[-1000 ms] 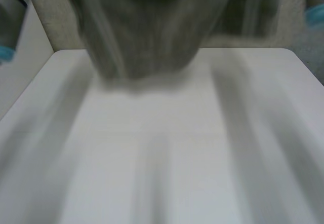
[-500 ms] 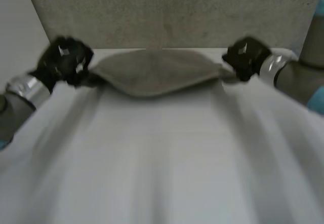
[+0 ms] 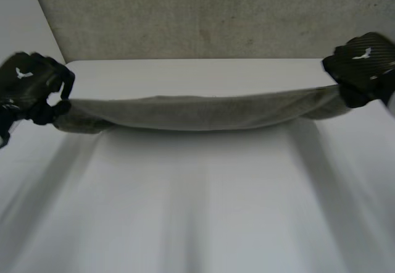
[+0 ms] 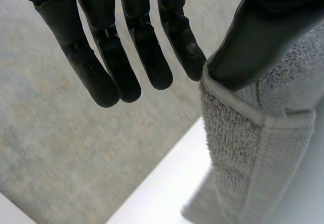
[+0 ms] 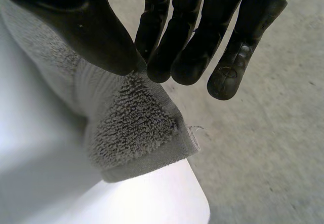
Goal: Fold the towel.
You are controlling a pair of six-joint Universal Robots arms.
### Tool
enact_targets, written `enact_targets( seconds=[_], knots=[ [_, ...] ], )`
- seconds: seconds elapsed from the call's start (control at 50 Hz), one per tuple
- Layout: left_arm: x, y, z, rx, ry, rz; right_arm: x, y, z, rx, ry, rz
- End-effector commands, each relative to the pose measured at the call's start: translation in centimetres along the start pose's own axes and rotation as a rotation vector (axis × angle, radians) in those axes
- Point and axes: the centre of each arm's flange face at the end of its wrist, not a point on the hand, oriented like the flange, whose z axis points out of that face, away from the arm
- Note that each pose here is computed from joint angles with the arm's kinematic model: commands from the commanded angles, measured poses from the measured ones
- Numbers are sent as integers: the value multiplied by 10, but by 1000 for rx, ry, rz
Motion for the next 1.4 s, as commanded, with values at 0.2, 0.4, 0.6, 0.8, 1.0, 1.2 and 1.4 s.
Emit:
enact_targets(
  seconds=[0.2,0.4,0.6,0.8,1.0,1.2,1.4],
  knots=[
    [23,30,41,-7,92,-207,-35,50,48,-191,-252,-48],
    [35,109,105,-180,78,-167,-55,71,128,-205,-206,-110],
    [38,133,170,-193,2,-66,-57,75,199,-93,23,-161],
    [28,144,195,-161,-81,-28,-63,93,223,-65,91,-175],
    [33,162,200,-165,-77,-9,-77,107,229,-77,66,-173],
    [39,118,195,-139,-82,-22,-40,51,214,26,160,10],
    [23,46,157,-65,-117,-101,-10,13,157,-64,18,329]
  ],
)
